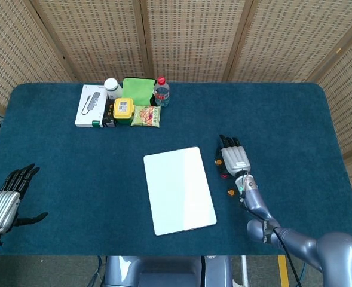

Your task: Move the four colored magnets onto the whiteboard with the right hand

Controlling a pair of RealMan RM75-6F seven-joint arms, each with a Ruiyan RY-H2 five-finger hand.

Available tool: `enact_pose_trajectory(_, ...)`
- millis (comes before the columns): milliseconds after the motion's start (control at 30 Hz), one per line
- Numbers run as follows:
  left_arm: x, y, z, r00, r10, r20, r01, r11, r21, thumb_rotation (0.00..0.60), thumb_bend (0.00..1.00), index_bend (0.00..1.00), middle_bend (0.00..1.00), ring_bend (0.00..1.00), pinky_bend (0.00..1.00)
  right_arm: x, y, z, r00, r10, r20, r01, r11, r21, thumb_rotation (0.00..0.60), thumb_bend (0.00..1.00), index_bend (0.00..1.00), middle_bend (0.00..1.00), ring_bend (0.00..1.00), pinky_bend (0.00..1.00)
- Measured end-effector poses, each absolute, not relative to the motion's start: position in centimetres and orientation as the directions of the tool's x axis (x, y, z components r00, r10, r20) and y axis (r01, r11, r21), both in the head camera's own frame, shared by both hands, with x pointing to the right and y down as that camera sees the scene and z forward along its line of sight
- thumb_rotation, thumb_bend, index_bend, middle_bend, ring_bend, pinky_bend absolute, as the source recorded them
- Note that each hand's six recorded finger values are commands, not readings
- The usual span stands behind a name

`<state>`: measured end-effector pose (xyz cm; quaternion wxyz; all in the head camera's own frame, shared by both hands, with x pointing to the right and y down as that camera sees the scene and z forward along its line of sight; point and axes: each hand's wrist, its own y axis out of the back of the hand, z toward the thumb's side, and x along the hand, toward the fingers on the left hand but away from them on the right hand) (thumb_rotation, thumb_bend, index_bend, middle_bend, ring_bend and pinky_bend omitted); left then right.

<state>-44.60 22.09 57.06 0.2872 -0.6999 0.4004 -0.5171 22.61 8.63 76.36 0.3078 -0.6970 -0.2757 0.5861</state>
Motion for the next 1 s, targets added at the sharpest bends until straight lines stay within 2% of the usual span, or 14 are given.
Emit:
enact_pose_trajectory(267,-44.6,22.1,57.1,0.143,-0.859,0.492,-0.262,-0.512,-0.818,0.600,0.00,0.00,0.00,0.00,0.00,22.4,8.8,76.6,0.166,0.739,-0.653,0.025,-0.665,-0.746,0.600,0.35,0.40,0.00,0.00,0.00)
enact_pose_trajectory(600,-44.6,22.1,57.1,0.143,-0.859,0.492,-0.263,-0.513,-0.817,0.600,0.00,0.00,0.00,0.00,0.00,22.1,8.7,76.8,0.166,0.740,-0.652,0.031,-0.665,-0.747,0.600,0.35,0.53,0.00,0.00,0.00)
enact_pose_trajectory(1000,-44.6,22.1,57.1,0.143,-0.857,0.494,-0.265,-0.515,-0.816,0.600,0.00,0.00,0.00,0.00,0.00,21.5,7.9,76.1,0.180,0.752,-0.635,0.049,-0.651,-0.757,0.600,0.35,0.53,0.01,0.00,0.00)
